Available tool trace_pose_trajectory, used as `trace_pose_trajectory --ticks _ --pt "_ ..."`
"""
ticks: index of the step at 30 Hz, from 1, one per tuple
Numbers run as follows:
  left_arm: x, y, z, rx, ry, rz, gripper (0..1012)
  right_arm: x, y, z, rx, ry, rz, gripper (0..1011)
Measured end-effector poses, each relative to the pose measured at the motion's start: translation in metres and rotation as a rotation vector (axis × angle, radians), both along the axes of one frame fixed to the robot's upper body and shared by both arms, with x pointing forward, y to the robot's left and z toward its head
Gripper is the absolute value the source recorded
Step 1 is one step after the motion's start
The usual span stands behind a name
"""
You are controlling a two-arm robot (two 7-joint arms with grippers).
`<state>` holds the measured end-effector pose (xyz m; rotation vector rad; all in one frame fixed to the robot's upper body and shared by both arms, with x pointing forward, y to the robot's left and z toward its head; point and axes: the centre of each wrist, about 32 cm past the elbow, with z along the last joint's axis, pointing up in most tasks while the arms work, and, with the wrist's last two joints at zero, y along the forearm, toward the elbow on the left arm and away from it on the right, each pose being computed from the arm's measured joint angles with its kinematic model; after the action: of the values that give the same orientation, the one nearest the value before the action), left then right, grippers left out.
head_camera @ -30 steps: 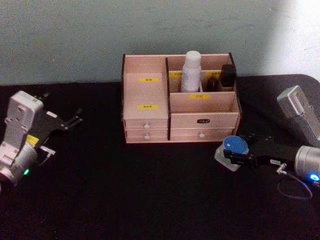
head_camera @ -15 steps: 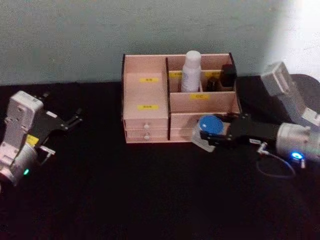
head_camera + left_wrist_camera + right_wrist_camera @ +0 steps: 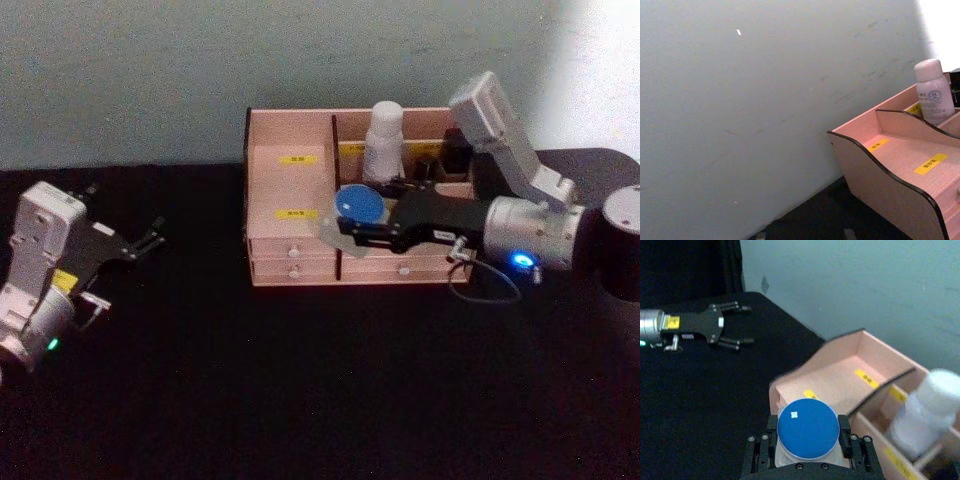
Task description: Pick up the facial cleanser and watermelon frost from the table and place them into the tiered storage box.
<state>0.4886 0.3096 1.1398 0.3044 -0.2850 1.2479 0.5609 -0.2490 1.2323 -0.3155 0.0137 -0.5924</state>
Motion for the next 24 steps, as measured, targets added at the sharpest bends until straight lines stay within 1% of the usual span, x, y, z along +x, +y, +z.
trace_pose_trajectory --ticks 2,5,6,7,13,24 --pt "0.0 0.0 0.0 0.0 0.0 0.0 1001 0.004 0.004 0.002 0.004 -0.007 0.007 710" --pt "0.0 0.0 0.0 0.0 0.0 0.0 1001 0.014 0.014 0.005 0.011 -0.021 0.024 710" --pt "0.0 0.0 0.0 0.0 0.0 0.0 1001 0.014 0.014 0.005 0.011 -0.021 0.024 710" --pt "0.0 0.0 0.0 0.0 0.0 0.0 1001 0.018 0.018 0.006 0.014 -0.026 0.03 710" --pt "0.0 0.0 0.0 0.0 0.0 0.0 1001 0.034 0.031 0.009 0.02 -0.021 0.048 710" --pt "0.0 0.0 0.0 0.0 0.0 0.0 1001 0.057 0.05 0.007 -0.007 -0.013 0.054 710"
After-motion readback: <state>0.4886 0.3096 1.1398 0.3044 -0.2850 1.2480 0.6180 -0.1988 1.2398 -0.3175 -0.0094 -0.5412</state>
